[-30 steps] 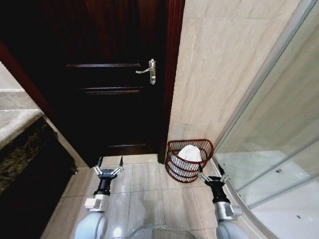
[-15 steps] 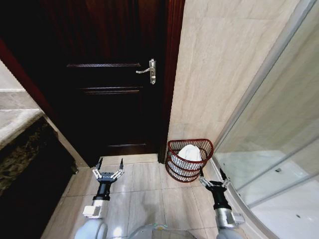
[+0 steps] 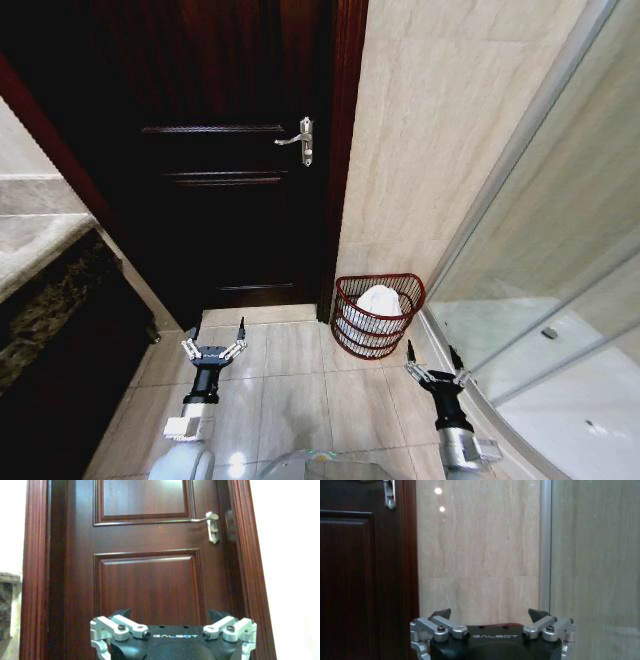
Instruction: Discard the used towel into the hamper.
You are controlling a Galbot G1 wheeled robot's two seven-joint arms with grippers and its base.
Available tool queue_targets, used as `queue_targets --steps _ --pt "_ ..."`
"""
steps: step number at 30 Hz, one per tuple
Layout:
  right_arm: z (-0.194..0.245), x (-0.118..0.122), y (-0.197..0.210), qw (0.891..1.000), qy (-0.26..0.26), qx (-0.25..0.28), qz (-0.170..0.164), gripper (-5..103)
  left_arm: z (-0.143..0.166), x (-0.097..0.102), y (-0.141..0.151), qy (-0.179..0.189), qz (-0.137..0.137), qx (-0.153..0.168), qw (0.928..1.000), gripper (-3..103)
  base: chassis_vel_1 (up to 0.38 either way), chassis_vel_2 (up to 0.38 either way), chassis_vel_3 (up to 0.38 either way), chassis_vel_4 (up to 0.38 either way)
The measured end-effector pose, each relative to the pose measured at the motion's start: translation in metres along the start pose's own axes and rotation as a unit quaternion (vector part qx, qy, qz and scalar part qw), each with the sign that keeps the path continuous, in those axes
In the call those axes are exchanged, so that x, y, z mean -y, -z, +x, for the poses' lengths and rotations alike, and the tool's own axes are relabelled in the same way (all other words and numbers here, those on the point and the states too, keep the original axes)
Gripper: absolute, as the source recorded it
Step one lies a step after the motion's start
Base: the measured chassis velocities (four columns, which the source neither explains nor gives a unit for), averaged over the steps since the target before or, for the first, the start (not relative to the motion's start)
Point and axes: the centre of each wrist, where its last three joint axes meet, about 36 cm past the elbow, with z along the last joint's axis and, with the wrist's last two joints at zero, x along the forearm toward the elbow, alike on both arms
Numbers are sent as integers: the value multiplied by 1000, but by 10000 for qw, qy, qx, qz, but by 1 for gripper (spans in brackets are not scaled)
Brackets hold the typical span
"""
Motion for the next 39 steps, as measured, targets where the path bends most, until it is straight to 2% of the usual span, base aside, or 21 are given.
queue_targets --steps 10,19,34,39 --pt "5 -9 -2 9999 -60 50 -82 100 0 4 9 -38 27 112 9999 100 46 -45 -44 39" --pt "21 -6 4 9998 -137 166 -35 100 3 8 8 -134 22 127 9998 100 48 -50 -56 45" --pt "33 -15 7 9996 -172 200 -61 100 5 8 3 -115 -11 140 9998 100 0 -69 -62 0" --pt "40 -18 11 9994 -65 126 -301 100 5 10 3 -137 -24 151 9998 100 -45 -109 -109 -36"
